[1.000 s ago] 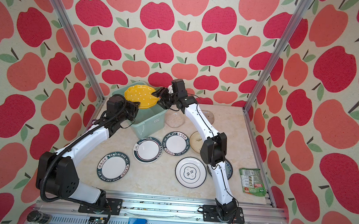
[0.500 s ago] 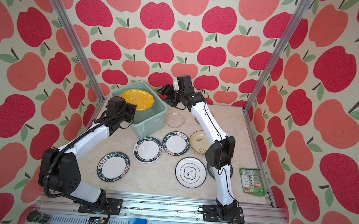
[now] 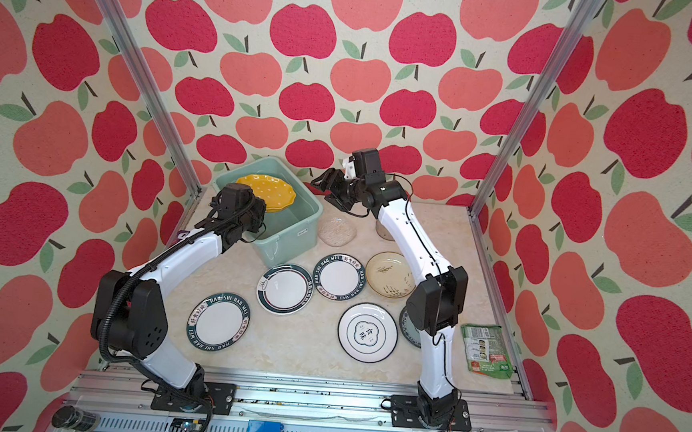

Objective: Place the plates into the plastic bin on the countertop
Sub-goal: 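Lower the yellow dotted plate into the green bin with the left gripper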

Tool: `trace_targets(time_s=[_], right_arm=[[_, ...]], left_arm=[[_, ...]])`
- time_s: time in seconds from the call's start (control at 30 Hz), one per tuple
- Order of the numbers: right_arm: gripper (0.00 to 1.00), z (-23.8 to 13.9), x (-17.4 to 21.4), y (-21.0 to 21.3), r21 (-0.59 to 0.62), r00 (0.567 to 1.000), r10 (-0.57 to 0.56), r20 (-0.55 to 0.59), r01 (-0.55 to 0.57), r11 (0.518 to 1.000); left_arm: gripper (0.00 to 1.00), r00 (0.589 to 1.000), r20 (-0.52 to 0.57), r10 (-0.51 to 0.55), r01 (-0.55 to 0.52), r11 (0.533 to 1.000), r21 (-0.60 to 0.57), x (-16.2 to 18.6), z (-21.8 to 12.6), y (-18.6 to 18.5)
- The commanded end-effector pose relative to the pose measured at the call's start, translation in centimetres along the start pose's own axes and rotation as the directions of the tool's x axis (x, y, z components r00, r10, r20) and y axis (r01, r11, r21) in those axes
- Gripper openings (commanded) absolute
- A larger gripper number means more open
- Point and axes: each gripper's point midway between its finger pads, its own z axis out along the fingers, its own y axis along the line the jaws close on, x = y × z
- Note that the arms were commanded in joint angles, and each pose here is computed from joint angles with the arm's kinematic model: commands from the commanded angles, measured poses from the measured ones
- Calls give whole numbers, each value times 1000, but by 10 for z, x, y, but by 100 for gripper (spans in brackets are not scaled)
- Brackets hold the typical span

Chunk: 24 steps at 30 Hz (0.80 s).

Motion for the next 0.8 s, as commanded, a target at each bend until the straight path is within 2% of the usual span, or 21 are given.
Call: trace_targets(time_s=[0.0, 0.27, 0.57, 0.77], right_arm=[[70, -28, -1, 9, -18, 998, -60, 5, 60, 998], [70, -38, -7, 1, -13, 998, -55, 12, 55, 998], [70, -40, -8, -4, -2, 999, -44, 19, 44, 999], [69, -38, -6, -9, -1, 999, -24, 25, 24, 1000]], left_arm=[[0, 993, 80, -87, 73, 984, 161, -17, -10, -54], [0, 991, 100, -83, 71, 990, 120, -18, 4, -42], [0, 996, 78, 47, -52, 996, 67, -32, -5, -28], [0, 994, 70, 85, -86, 996, 11, -49, -18, -13]])
